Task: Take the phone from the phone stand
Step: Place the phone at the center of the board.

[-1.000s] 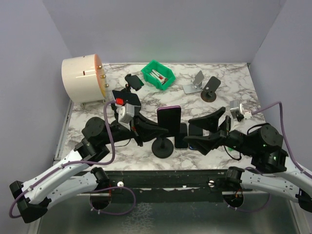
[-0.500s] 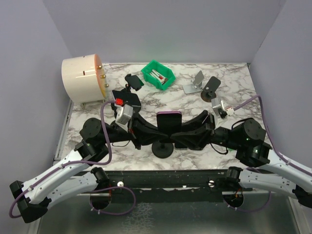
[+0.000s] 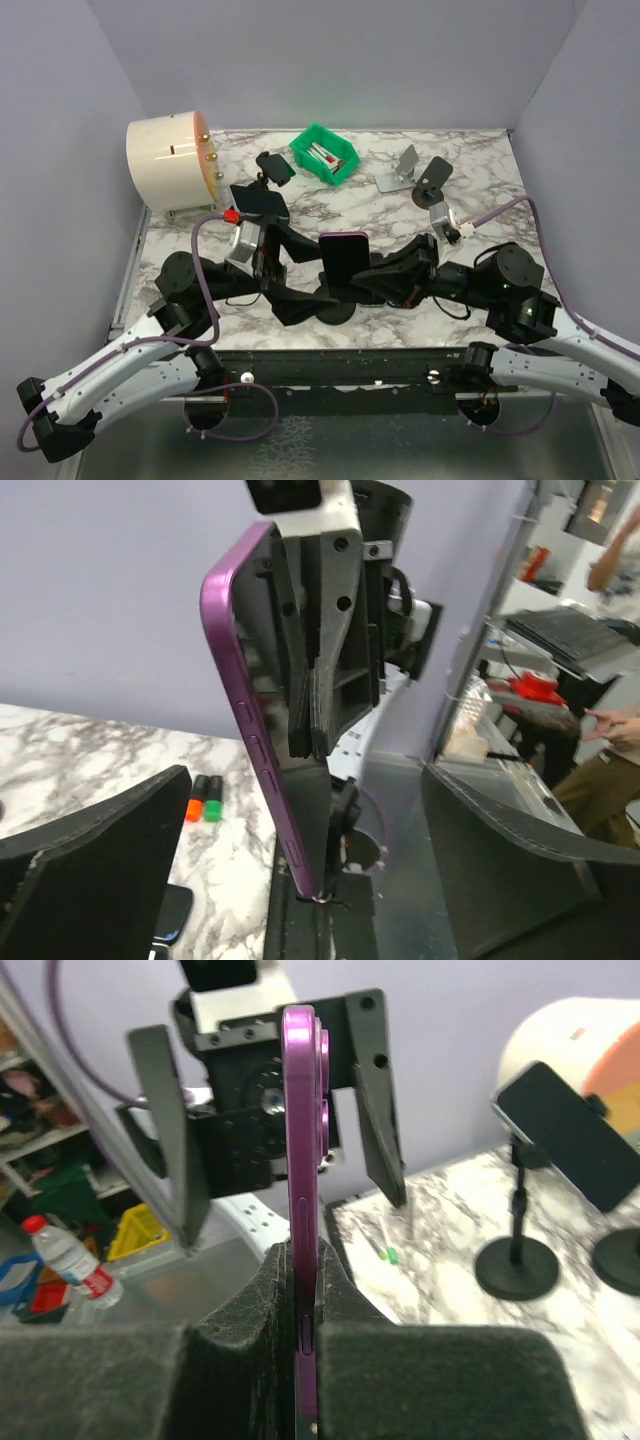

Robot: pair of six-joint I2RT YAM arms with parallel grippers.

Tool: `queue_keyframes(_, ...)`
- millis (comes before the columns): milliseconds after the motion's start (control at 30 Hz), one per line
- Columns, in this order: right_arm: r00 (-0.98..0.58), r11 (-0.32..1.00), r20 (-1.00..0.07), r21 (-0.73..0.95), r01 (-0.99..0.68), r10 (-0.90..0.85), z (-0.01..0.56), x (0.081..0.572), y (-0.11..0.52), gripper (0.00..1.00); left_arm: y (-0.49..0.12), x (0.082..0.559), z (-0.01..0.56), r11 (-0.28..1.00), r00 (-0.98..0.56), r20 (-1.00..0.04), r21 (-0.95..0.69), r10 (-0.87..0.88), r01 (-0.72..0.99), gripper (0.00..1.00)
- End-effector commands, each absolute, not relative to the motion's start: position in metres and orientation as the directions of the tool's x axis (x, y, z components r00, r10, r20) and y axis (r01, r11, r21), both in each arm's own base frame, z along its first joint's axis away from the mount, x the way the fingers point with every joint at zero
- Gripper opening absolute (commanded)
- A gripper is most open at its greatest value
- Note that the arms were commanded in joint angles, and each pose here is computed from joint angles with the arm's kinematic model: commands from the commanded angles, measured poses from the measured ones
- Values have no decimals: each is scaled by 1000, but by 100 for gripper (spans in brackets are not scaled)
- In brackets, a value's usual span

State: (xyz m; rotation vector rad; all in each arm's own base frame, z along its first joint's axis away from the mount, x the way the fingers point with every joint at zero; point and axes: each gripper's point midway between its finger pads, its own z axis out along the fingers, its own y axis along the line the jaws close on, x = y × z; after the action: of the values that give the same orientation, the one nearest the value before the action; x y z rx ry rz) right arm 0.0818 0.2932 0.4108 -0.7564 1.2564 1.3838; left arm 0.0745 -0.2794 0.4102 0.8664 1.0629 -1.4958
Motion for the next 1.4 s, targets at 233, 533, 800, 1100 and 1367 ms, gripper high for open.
queue_keyframes(233,-228,837,-968,209,-506,104,349,197,220,0,-230,149,365,480,-56,-934,-232,-353,846,99)
queue_keyframes(533,-294,953,-950,179,-246,102,306,249,175,0,-206,158,349,563,6,-910,-250,-414,788,99)
queue_keyframes(800,-479,945,-836,326,-40,268,232,306,101,0,-214,160,340,544,-15,-910,-262,-415,798,99)
queue_keyframes(1100,-602,916,-703,376,138,379,160,280,59,0,-233,153,324,472,-71,-921,-261,-383,842,99)
queue_keyframes(1367,-718,919,-601,367,141,350,117,268,65,0,-239,136,327,387,-116,-915,-275,-386,880,99)
